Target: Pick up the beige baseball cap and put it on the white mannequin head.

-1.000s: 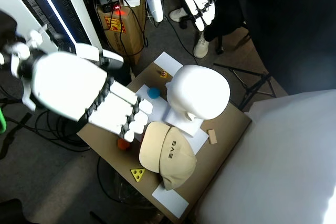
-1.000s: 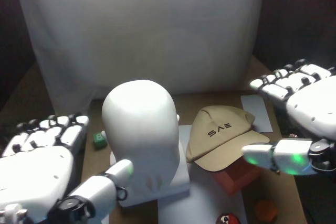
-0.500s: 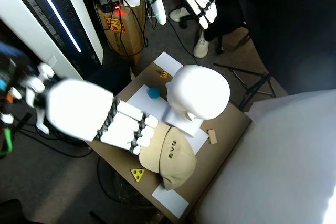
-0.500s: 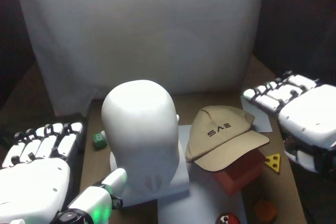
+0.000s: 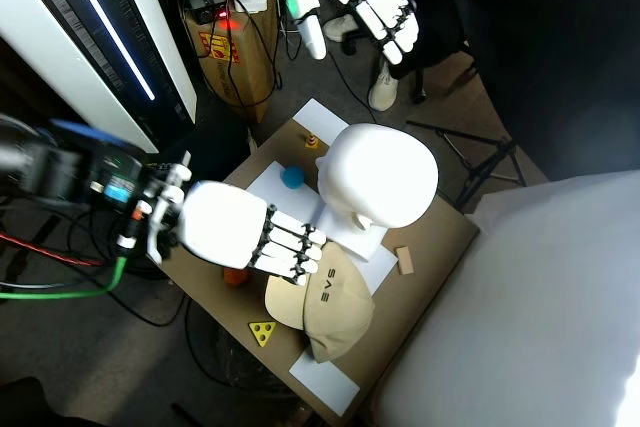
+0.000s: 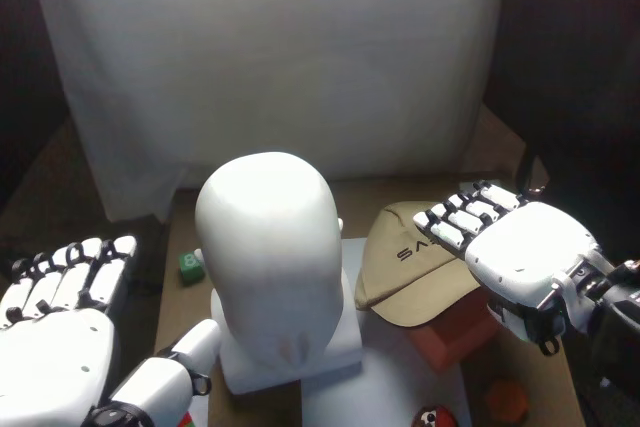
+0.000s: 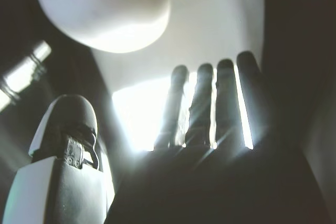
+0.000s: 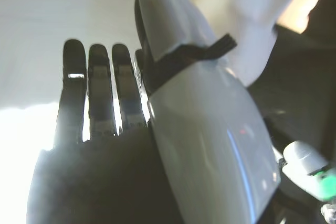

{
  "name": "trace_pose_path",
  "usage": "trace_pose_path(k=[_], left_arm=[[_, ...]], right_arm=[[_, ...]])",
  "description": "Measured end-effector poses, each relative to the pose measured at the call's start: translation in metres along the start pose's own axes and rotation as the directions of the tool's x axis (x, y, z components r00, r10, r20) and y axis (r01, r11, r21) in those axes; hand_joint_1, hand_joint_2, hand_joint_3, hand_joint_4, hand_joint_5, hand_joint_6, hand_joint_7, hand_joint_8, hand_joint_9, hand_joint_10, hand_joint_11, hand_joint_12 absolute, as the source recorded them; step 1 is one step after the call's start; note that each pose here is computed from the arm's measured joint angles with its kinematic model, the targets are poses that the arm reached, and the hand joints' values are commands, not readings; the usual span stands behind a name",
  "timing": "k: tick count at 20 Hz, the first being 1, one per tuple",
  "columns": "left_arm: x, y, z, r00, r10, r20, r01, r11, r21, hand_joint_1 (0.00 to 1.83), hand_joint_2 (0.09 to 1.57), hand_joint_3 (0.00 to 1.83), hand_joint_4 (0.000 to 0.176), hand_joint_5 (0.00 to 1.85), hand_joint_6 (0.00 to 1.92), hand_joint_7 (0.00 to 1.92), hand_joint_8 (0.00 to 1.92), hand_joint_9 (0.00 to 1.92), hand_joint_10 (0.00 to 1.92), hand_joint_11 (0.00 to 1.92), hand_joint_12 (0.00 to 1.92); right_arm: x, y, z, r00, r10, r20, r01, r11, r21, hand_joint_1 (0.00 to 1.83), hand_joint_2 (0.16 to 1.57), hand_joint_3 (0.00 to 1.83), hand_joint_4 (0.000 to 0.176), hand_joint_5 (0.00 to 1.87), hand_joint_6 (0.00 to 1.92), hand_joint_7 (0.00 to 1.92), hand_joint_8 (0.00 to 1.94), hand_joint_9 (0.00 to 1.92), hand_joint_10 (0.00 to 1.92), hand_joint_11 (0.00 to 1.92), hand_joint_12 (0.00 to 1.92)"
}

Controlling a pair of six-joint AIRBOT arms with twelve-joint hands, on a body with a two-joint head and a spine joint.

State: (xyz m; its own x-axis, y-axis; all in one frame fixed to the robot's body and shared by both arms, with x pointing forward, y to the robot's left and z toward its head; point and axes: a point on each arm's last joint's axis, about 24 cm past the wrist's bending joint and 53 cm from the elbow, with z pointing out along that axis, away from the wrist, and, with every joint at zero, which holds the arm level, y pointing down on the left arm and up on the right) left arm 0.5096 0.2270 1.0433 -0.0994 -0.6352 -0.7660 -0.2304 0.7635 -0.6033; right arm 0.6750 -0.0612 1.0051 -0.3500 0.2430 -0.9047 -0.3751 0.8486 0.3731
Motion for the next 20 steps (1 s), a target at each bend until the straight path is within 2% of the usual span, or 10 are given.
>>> trace_pose_path(k=[2, 4, 8, 10, 13, 15, 18, 20], left_arm=[[-0.006, -0.006, 0.006, 0.9997, 0.009, 0.021, -0.01, 0.9991, 0.04, 0.0, 1.18, 0.0, 0.031, 0.06, 0.0, 0.04, 0.0, 0.04, 0.0, 0.0, 0.34], [-0.009, -0.007, 0.014, 0.9996, 0.002, 0.03, -0.004, 0.9985, 0.055, 0.0, 1.18, 0.0, 0.03, 0.05, 0.0, 0.04, 0.0, 0.04, 0.0, 0.0, 0.34], [-0.005, 0.008, 0.029, 0.9998, -0.021, 0.004, 0.02, 0.9986, 0.049, 0.0, 1.18, 0.0, 0.03, 0.06, 0.0, 0.04, 0.0, 0.04, 0.0, 0.0, 0.34], [-0.003, 0.011, 0.032, 0.9998, -0.019, -0.01, 0.02, 0.9982, 0.057, 0.0, 1.19, 0.0, 0.03, 0.07, 0.01, 0.04, 0.0, 0.04, 0.0, 0.0, 0.33], [0.0, 0.026, 0.037, 0.9983, -0.046, -0.035, 0.047, 0.9983, 0.035, 0.0, 1.19, 0.0, 0.03, 0.07, 0.0, 0.05, 0.0, 0.05, 0.0, 0.0, 0.36], [-0.002, 0.034, 0.041, 0.9988, -0.037, -0.031, 0.038, 0.9989, 0.027, 0.0, 1.19, 0.0, 0.03, 0.07, 0.0, 0.05, 0.0, 0.06, 0.0, 0.0, 0.37], [-0.005, 0.033, 0.045, 0.9996, -0.018, -0.022, 0.019, 0.9981, 0.058, 0.0, 1.19, 0.0, 0.03, 0.07, 0.0, 0.05, 0.0, 0.06, 0.0, 0.0, 0.38], [-0.004, 0.036, 0.046, 0.9991, -0.03, -0.029, 0.031, 0.9985, 0.046, 0.0, 1.19, 0.0, 0.03, 0.07, 0.0, 0.05, 0.0, 0.06, 0.0, 0.0, 0.38]], right_arm=[[0.01, -0.01, 0.012, 1.0, -0.007, 0.004, 0.006, 1.0, 0.018, 1.32, 1.16, 0.0, 0.0, 0.13, 0.01, 0.17, 0.0, 0.18, 0.0, 0.0, 0.7], [0.022, -0.011, 0.017, 1.0, -0.006, -0.018, 0.007, 1.0, 0.019, 1.33, 1.16, 0.0, 0.0, 0.13, 0.0, 0.18, 0.0, 0.18, 0.0, 0.0, 0.72], [0.057, -0.018, 0.029, 0.997, -0.019, -0.068, 0.022, 0.999, 0.038, 1.32, 1.16, 0.0, 0.0, 0.13, 0.0, 0.18, 0.0, 0.19, 0.0, 0.0, 0.79], [0.058, -0.025, 0.037, 0.998, -0.04, -0.057, 0.043, 0.998, 0.051, 1.34, 1.16, 0.0, 0.0, 0.15, 0.0, 0.2, 0.0, 0.21, 0.01, 0.0, 0.85], [0.057, -0.041, 0.051, 0.999, -0.041, -0.031, 0.043, 0.995, 0.088, 1.33, 1.16, 0.0, 0.0, 0.16, 0.0, 0.21, 0.0, 0.22, 0.0, 0.0, 0.91], [0.061, -0.048, 0.059, 0.998, -0.04, -0.04, 0.044, 0.993, 0.106, 1.35, 1.16, 0.0, 0.0, 0.17, 0.01, 0.21, 0.0, 0.22, 0.0, 0.0, 0.92], [0.064, -0.049, 0.073, 0.999, -0.026, -0.041, 0.03, 0.994, 0.11, 1.35, 1.16, 0.0, 0.0, 0.18, 0.01, 0.21, 0.0, 0.22, 0.0, 0.0, 0.91], [0.059, -0.054, 0.08, 0.999, -0.02, -0.03, 0.023, 0.992, 0.122, 1.35, 1.16, 0.0, 0.0, 0.2, 0.01, 0.24, 0.01, 0.23, 0.0, 0.0, 0.97]])
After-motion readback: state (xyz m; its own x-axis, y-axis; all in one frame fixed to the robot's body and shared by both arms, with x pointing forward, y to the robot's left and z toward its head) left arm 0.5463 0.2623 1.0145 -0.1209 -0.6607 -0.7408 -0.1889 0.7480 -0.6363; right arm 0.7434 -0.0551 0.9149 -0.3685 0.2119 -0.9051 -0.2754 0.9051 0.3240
